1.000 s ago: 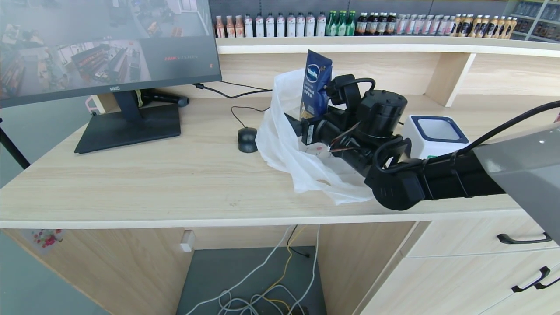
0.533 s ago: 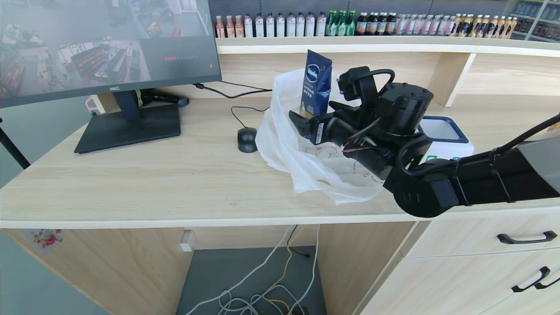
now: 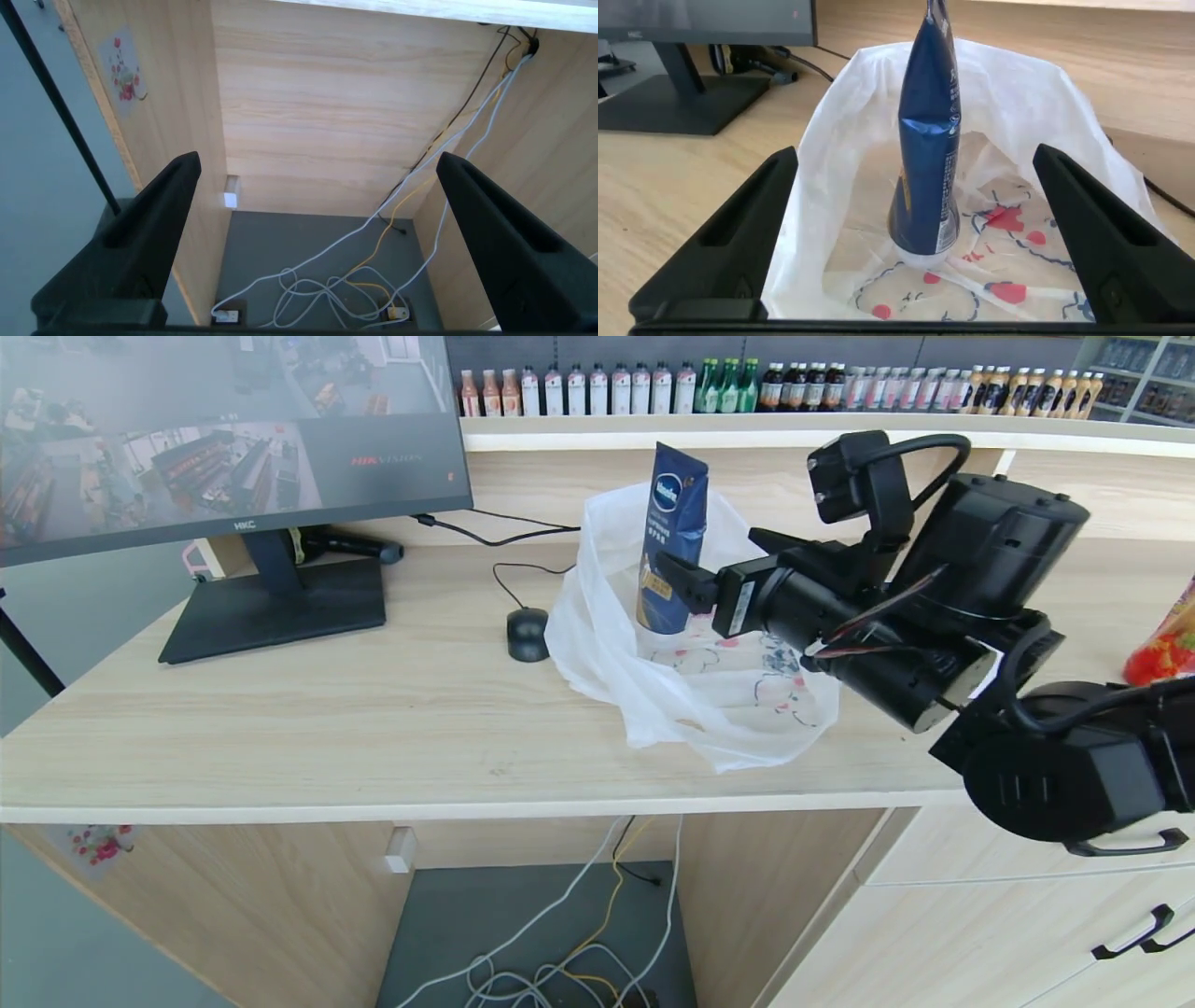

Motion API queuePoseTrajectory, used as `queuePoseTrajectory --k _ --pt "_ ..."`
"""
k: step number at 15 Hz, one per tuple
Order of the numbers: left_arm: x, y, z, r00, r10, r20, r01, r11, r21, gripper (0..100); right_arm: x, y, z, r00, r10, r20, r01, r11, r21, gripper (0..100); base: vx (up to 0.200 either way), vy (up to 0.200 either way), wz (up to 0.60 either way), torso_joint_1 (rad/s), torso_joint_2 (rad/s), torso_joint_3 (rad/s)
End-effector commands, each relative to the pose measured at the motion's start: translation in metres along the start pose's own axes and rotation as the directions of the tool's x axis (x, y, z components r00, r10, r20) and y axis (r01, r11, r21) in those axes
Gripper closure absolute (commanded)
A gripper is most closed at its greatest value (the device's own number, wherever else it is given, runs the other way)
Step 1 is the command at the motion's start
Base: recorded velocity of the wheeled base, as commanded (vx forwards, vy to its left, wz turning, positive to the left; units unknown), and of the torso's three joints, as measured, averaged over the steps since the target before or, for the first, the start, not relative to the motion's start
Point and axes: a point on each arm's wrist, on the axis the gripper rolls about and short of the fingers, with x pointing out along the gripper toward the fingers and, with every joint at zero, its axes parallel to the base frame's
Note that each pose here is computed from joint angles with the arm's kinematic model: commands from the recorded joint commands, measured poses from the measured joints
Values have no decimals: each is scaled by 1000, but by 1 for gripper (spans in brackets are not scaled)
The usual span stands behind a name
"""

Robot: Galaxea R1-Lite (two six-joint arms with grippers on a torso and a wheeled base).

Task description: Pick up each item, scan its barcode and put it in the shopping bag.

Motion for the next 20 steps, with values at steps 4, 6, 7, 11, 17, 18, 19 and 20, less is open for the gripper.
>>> queuePoseTrajectory --k 4,6,7,11,17,18,19,20 --pt "0 0 0 1000 1 0 -1 1000 0 0 -61 -1 -7 998 4 59 -4 1000 10 0 0 0 0 0 0 0" --pt "0 0 0 1000 1 0 -1 1000 0 0 -85 2 -22 999 -1 49 0 1000 11 0 0 0 0 0 0 0" --pt "0 0 0 1000 1 0 -1 1000 0 0 -95 2 -29 999 -21 39 21 1000 15 0 0 0 0 0 0 0" --pt "0 0 0 1000 1 0 -1 1000 0 0 -118 3 -42 998 -26 61 25 1000 13 0 0 0 0 0 0 0" --pt "0 0 0 1000 1 0 -1 1000 1 0 -132 2 -46 997 -49 62 48 999 16 0 0 0 0 0 0 0" --pt "0 0 0 1000 1 0 -1 1000 1 0 -132 2 -46 997 -49 62 48 999 16 0 0 0 0 0 0 0" --pt "0 0 0 1000 1 0 -1 1000 1 0 -130 2 -45 996 -50 69 49 999 17 0 0 0 0 0 0 0" --pt "0 0 0 1000 -1 0 1 1000 3 0 -130 2 -45 996 -49 68 48 999 17 0 -200 0 0 7 2 7"
